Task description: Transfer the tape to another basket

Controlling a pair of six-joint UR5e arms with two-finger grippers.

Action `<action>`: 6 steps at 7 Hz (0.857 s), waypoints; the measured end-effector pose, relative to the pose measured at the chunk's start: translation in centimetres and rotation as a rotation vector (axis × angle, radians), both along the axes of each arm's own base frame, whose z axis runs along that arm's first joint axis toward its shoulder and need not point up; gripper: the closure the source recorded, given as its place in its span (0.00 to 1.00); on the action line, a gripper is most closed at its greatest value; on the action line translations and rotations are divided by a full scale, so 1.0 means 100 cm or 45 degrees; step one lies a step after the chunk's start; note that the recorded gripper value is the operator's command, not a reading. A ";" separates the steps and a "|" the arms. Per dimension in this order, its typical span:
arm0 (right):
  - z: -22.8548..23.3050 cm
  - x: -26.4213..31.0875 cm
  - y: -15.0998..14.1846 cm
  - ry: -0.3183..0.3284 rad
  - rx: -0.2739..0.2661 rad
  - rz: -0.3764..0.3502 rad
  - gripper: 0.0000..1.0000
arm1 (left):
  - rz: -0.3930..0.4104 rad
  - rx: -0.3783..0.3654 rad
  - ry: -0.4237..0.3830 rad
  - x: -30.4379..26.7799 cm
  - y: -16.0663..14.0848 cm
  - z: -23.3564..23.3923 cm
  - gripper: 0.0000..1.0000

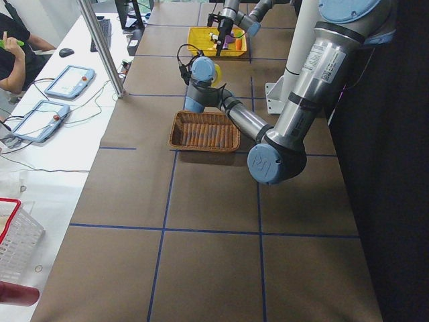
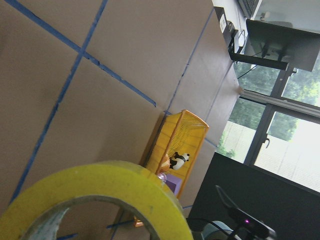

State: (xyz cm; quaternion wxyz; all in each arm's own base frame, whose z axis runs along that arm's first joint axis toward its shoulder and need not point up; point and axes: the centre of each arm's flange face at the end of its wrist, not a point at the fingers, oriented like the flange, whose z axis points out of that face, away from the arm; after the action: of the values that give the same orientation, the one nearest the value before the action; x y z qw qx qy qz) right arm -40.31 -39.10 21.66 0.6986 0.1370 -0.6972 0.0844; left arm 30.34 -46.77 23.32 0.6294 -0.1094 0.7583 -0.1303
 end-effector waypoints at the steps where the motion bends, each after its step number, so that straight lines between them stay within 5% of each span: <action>1: 0.002 0.001 -0.019 0.186 0.062 0.048 0.00 | -0.003 0.045 -0.085 0.002 -0.009 0.006 1.00; 4: 0.018 0.019 -0.074 0.691 0.225 0.143 0.00 | -0.008 0.189 -0.313 0.013 -0.025 0.038 1.00; 6: 0.037 0.048 -0.104 0.912 0.280 0.106 0.00 | 0.014 0.297 -0.437 0.023 -0.030 0.054 1.00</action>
State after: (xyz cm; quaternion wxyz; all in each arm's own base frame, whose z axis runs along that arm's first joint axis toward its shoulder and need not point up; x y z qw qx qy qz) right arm -35.55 -49.47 25.38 0.8752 0.2602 -0.4076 -0.0157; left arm 32.64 -49.81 28.68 0.7585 -0.0160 0.6492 -0.0548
